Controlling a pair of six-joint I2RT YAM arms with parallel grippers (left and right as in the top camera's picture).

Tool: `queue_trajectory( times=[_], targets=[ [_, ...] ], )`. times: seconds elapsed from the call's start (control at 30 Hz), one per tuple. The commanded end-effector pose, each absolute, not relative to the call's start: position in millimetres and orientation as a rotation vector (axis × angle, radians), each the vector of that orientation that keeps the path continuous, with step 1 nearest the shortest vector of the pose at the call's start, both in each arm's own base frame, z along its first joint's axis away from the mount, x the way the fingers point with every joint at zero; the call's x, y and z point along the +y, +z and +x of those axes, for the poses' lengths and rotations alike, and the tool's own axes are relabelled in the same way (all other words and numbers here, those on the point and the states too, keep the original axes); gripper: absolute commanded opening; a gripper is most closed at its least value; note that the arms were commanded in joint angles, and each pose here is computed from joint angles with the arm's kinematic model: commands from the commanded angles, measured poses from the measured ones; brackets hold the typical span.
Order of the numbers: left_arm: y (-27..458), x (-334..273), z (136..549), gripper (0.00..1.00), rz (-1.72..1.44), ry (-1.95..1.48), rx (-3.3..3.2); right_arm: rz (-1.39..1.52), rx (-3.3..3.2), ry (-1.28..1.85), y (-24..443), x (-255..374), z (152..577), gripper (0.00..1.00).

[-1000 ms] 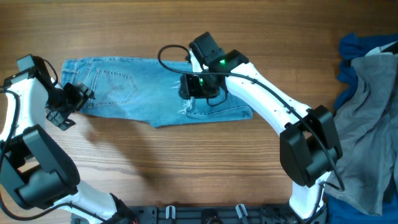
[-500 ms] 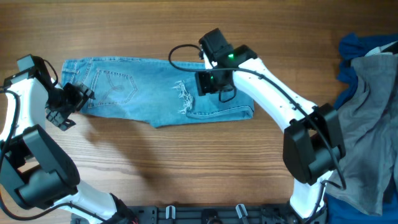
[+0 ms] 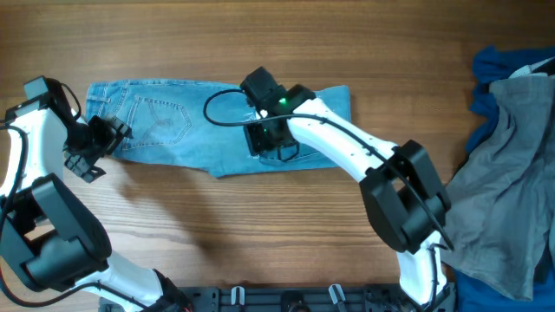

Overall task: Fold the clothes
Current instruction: 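Lay the hems down mid-jeans and open the right gripper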

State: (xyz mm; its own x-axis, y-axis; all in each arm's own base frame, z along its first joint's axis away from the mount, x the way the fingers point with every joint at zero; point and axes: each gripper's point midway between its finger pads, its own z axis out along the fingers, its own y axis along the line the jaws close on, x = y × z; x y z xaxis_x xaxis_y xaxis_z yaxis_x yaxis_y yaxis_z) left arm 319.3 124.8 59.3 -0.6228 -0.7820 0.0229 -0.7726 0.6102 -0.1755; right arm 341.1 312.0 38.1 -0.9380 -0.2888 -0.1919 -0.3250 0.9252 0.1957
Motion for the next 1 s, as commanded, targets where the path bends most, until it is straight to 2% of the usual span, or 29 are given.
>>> queue_trajectory(
  times=[0.0,0.23,0.6,0.77,0.87,0.97],
  targets=[
    [70.0,129.2,323.8,0.97,-1.308,-0.242,2.744,-0.389,2.92,0.278,25.8,315.8,350.1,0.51],
    [70.0,129.2,323.8,0.97,-1.308,-0.242,2.744,-0.363,2.886,0.301,24.7,322.5,358.6,0.38],
    [70.0,129.1,323.8,0.97,-1.309,-0.242,2.744,-0.36,2.904,0.25,9.7,317.9,359.0,0.38],
    [70.0,129.1,323.8,0.97,-1.308,-0.242,2.744,-0.359,2.911,0.245,6.5,317.3,358.4,0.26],
    [70.0,129.1,323.7,0.97,-1.308,-0.242,2.744,-0.361,2.912,0.275,7.2,320.9,357.6,0.04],
    [70.0,129.0,323.4,0.97,-1.309,-0.242,2.745,-0.357,2.896,0.286,9.6,322.7,361.9,0.04]
  ],
)
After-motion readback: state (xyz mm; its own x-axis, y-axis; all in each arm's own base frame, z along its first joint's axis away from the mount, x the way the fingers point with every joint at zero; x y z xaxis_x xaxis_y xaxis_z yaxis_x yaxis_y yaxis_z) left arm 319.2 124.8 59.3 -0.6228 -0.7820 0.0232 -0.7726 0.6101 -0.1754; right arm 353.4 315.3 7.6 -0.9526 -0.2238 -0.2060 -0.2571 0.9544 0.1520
